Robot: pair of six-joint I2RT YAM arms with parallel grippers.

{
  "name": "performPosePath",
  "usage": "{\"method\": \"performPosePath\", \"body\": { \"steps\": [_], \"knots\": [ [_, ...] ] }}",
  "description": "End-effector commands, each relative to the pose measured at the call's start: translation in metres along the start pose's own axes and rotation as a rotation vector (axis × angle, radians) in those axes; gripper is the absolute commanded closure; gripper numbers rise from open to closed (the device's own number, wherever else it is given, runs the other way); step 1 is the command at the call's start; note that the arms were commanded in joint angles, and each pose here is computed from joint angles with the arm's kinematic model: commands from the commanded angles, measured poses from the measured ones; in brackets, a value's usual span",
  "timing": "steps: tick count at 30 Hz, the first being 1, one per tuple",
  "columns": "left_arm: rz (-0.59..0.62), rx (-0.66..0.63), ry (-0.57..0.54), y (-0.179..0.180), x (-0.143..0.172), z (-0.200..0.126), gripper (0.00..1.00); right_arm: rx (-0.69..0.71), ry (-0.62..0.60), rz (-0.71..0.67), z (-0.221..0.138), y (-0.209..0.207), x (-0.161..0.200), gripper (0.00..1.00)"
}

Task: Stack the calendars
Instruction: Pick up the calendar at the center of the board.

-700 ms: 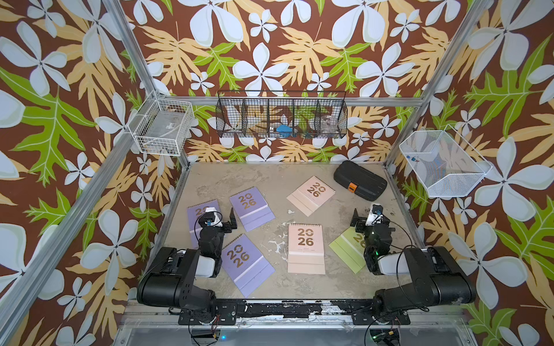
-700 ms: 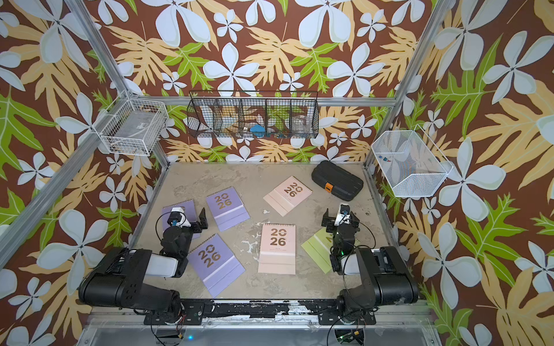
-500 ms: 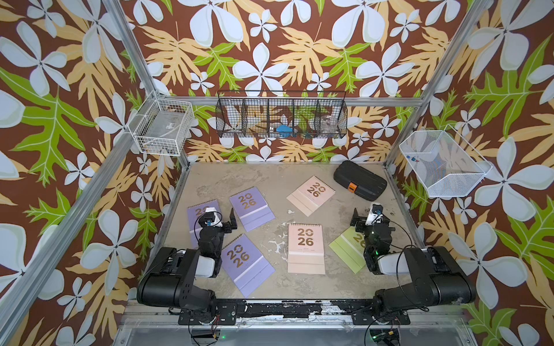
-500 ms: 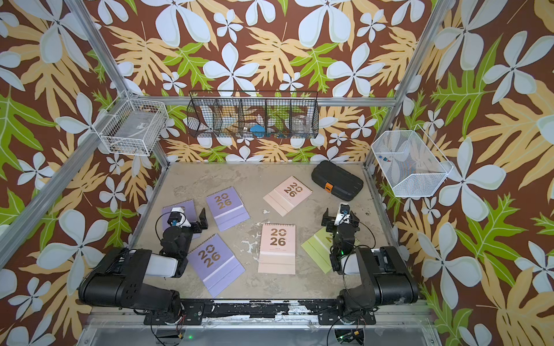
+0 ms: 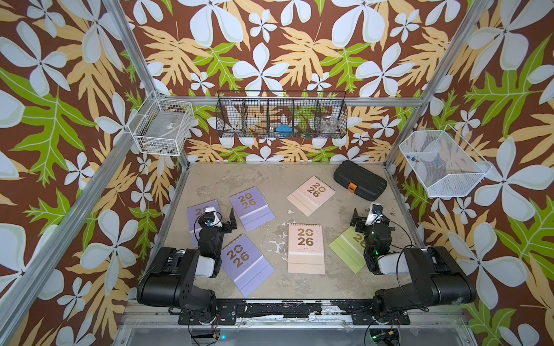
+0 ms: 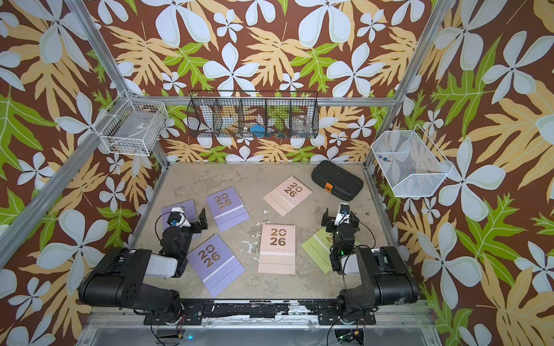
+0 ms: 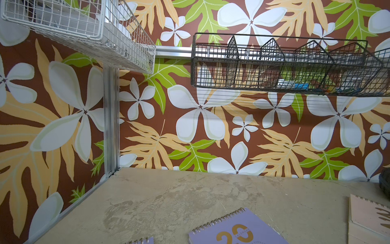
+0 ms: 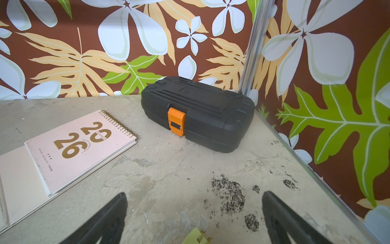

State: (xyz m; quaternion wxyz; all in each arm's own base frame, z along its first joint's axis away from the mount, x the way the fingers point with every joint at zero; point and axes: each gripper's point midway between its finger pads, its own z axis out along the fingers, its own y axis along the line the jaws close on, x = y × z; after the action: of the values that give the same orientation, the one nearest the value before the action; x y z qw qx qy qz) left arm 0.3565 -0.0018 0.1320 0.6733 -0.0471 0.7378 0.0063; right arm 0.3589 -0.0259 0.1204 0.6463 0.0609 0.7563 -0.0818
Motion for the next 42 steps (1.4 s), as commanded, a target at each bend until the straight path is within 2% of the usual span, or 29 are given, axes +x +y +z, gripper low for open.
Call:
{"method": "performPosePath", "body": {
  "steps": [1, 3, 7, 10, 14, 17, 20, 26, 28, 33, 35, 39, 42],
  "knots": [
    [-0.008, -0.019, -0.02, 0.003, -0.005, -0.001, 0.0, -0.002, -0.011, 0.001, 0.0, 0.0, -0.003, 0.0],
    [-0.033, -0.08, -0.031, 0.013, -0.014, -0.002, 0.0, 0.048, -0.027, 0.014, 0.001, -0.008, -0.014, 0.0],
    [-0.067, -0.203, -0.012, 0.027, -0.042, 0.001, 0.0, 0.063, 0.089, 0.008, 0.011, -0.008, -0.036, 0.0],
    [-0.13, -0.201, 0.005, 0.023, -0.067, 0.003, 0.0, 0.112, 0.169, 0.09, 0.003, -0.014, -0.037, 0.0],
    [-0.21, -0.141, 0.173, -0.003, -0.067, 0.009, 0.0, 0.149, 0.335, 0.237, -0.013, -0.012, -0.023, 0.0],
    [-0.315, -0.039, 0.32, -0.04, -0.05, 0.007, 0.0, 0.066, 0.449, 0.261, -0.021, 0.01, -0.023, 0.0],
    [-0.396, 0.127, 0.436, -0.095, -0.033, -0.004, 0.0, -0.009, 0.584, 0.296, -0.036, 0.026, -0.013, 0.0],
    [-0.427, 0.3, 0.587, -0.189, -0.007, -0.027, 0.0, -0.24, 0.798, 0.432, -0.069, 0.072, 0.007, 0.0],
    [-0.43, 0.361, 0.647, -0.219, 0.0, -0.032, 0.0, -0.176, 0.838, 0.427, -0.073, 0.058, 0.017, 0.0],
    [-0.361, 0.508, 0.738, -0.299, 0.011, -0.036, 0.0, -0.071, 0.853, 0.572, -0.074, 0.013, 0.033, 0.0],
    [-0.35, 0.566, 0.782, -0.326, 0.016, -0.033, 0.01, -0.052, 0.867, 0.589, -0.076, 0.007, 0.041, 0.0],
    [-0.346, 0.679, 0.865, -0.373, 0.025, -0.024, 0.01, -0.042, 0.892, 0.711, -0.08, -0.001, 0.062, 0.0],
    [-0.328, 0.735, 0.887, -0.399, 0.028, -0.017, 0.02, -0.015, 0.895, 0.723, -0.08, -0.011, 0.066, 0.0]
  ]
}}
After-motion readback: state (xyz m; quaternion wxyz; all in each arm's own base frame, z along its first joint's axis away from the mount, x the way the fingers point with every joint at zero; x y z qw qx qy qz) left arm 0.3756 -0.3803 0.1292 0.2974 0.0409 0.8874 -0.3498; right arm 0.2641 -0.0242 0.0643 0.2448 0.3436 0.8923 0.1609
